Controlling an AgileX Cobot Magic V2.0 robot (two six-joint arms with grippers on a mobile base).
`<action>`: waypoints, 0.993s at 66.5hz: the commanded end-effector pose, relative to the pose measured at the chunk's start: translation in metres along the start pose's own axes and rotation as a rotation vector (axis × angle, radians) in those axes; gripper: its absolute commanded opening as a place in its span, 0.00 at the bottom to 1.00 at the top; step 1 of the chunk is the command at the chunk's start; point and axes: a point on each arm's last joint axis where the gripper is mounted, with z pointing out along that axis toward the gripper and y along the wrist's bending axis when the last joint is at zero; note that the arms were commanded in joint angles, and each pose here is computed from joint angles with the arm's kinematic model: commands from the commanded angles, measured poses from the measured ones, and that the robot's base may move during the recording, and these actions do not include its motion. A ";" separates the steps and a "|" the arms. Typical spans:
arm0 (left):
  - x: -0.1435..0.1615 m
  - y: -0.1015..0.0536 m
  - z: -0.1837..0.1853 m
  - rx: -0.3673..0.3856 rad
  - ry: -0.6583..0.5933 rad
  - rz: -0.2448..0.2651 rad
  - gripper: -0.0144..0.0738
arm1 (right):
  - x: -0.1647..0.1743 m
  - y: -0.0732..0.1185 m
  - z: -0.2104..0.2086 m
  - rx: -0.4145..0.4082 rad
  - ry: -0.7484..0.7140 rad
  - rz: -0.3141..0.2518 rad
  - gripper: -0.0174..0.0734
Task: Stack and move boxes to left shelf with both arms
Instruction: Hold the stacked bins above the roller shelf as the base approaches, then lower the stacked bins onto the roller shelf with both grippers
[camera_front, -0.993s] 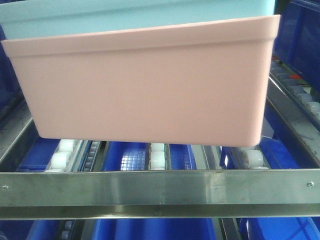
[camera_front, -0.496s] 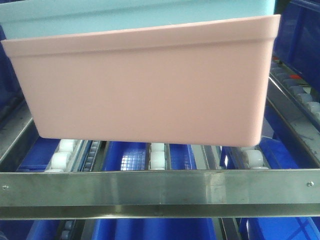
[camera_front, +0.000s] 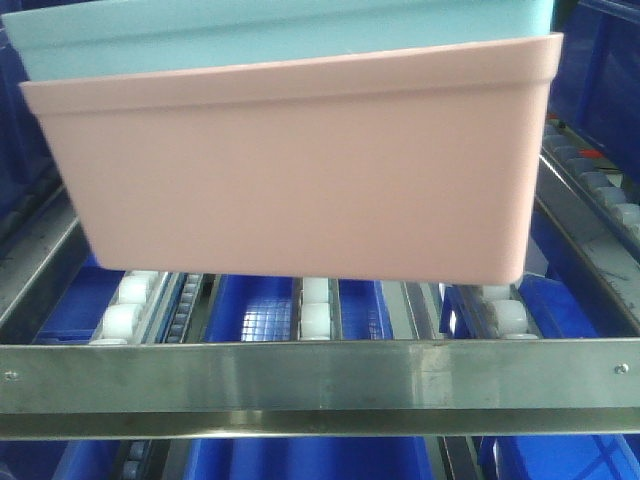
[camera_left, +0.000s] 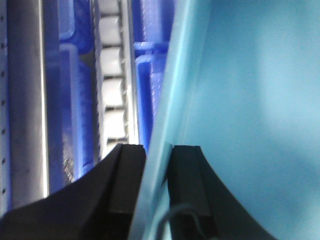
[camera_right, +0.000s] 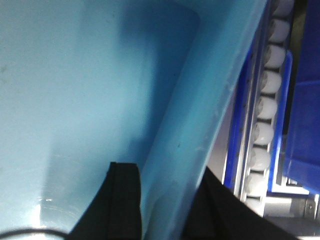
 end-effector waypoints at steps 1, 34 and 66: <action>-0.028 -0.016 -0.039 0.233 -0.241 -0.055 0.16 | -0.030 0.006 -0.030 -0.199 -0.287 0.043 0.25; -0.045 0.013 -0.021 0.199 -0.286 -0.125 0.16 | -0.077 -0.005 0.020 -0.182 -0.300 -0.029 0.25; -0.026 0.000 0.060 0.144 -0.154 -0.083 0.16 | -0.080 0.000 0.072 -0.095 -0.251 -0.112 0.25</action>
